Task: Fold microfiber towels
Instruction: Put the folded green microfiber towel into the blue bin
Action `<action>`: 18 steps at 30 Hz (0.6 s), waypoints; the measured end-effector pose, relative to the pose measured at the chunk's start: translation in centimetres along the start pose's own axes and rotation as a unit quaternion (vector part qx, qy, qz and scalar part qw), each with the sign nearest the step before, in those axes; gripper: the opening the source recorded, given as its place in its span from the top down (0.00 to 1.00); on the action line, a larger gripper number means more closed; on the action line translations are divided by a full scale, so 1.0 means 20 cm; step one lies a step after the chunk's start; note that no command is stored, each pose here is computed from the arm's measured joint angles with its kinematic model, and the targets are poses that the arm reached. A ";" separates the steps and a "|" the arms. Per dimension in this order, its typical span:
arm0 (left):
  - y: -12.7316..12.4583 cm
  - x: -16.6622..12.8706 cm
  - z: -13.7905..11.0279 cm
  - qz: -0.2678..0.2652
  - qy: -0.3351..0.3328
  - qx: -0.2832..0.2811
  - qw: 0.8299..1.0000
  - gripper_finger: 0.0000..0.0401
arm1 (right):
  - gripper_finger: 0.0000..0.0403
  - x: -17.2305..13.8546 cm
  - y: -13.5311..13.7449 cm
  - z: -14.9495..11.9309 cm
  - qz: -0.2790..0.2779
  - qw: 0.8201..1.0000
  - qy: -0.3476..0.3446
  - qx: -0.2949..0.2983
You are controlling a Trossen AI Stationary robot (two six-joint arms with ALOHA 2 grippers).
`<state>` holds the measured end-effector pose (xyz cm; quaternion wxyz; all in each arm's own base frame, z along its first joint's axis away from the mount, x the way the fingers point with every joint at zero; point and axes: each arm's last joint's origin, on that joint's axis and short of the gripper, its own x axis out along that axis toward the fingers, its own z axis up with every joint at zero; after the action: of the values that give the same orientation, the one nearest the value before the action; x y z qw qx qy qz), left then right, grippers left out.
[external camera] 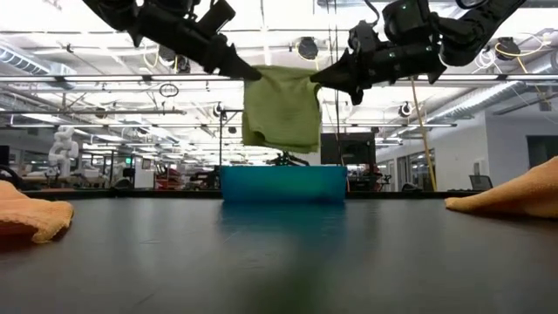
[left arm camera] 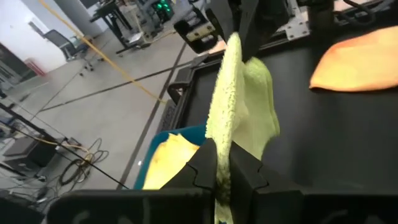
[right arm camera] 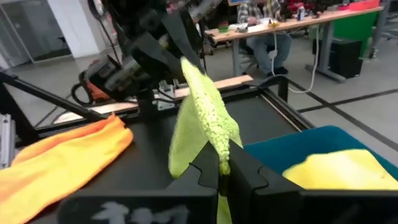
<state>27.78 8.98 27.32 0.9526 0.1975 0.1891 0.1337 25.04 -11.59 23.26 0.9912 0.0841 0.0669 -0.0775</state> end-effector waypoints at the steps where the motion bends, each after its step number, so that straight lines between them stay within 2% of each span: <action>1: 0.01 0.00 0.01 0.003 -0.002 0.000 1.000 0.95 | 1.00 0.00 -0.01 0.00 -0.002 1.000 -0.001 0.000; 6: 0.04 0.02 0.00 0.013 0.003 0.015 1.000 0.98 | 1.00 0.00 -0.02 0.00 -0.008 1.000 -0.004 -0.013; 13: 0.07 0.13 -0.10 0.028 0.030 0.016 0.999 0.94 | 1.00 -0.01 -0.06 0.00 -0.047 0.998 -0.004 -0.036; 18: 0.10 0.20 -0.16 0.046 0.039 0.006 0.998 0.98 | 1.00 0.01 -0.13 -0.05 -0.064 0.997 0.015 -0.027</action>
<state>29.54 13.13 24.18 0.9360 0.2065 0.2178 0.1839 24.67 -13.90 21.82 0.9849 0.0535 0.0896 -0.1378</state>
